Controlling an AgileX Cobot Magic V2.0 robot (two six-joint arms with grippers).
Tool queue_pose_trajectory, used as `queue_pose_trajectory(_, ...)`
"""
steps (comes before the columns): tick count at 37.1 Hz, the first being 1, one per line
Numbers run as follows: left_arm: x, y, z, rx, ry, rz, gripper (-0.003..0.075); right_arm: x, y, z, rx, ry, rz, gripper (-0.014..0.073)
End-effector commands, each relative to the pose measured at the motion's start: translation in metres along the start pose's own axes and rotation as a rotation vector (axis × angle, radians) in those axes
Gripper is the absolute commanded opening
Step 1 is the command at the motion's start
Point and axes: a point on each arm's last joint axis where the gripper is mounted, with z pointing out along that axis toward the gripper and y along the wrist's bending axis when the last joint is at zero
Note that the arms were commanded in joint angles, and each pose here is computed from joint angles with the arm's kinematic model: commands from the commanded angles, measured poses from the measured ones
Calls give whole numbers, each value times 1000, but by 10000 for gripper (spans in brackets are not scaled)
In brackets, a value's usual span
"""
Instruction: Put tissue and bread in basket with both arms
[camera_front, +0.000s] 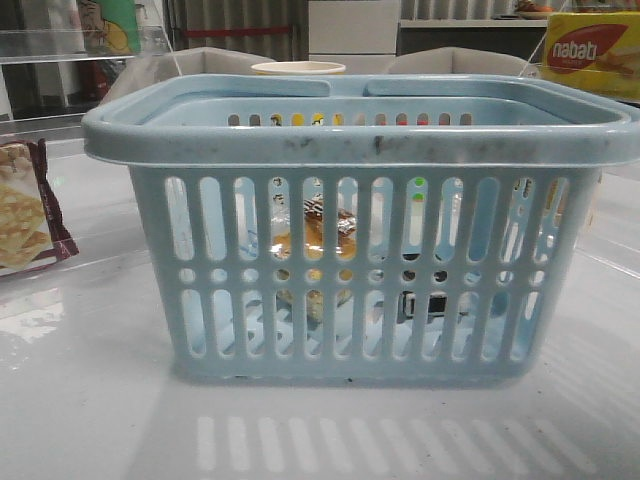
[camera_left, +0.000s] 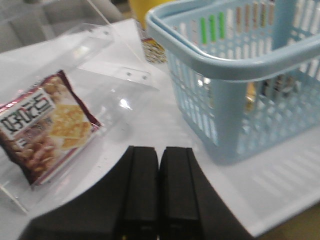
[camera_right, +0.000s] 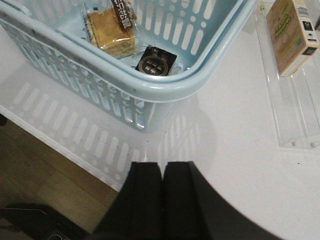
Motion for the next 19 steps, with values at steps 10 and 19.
queue_pose_trajectory(10,39,8,9,-287,-329,-94,91,-12,-1,-5,12,-88,-21,29)
queue_pose_trajectory(19,35,9,8,-294,-383,-85,91,-11,-1,-5,12,-84,-21,29)
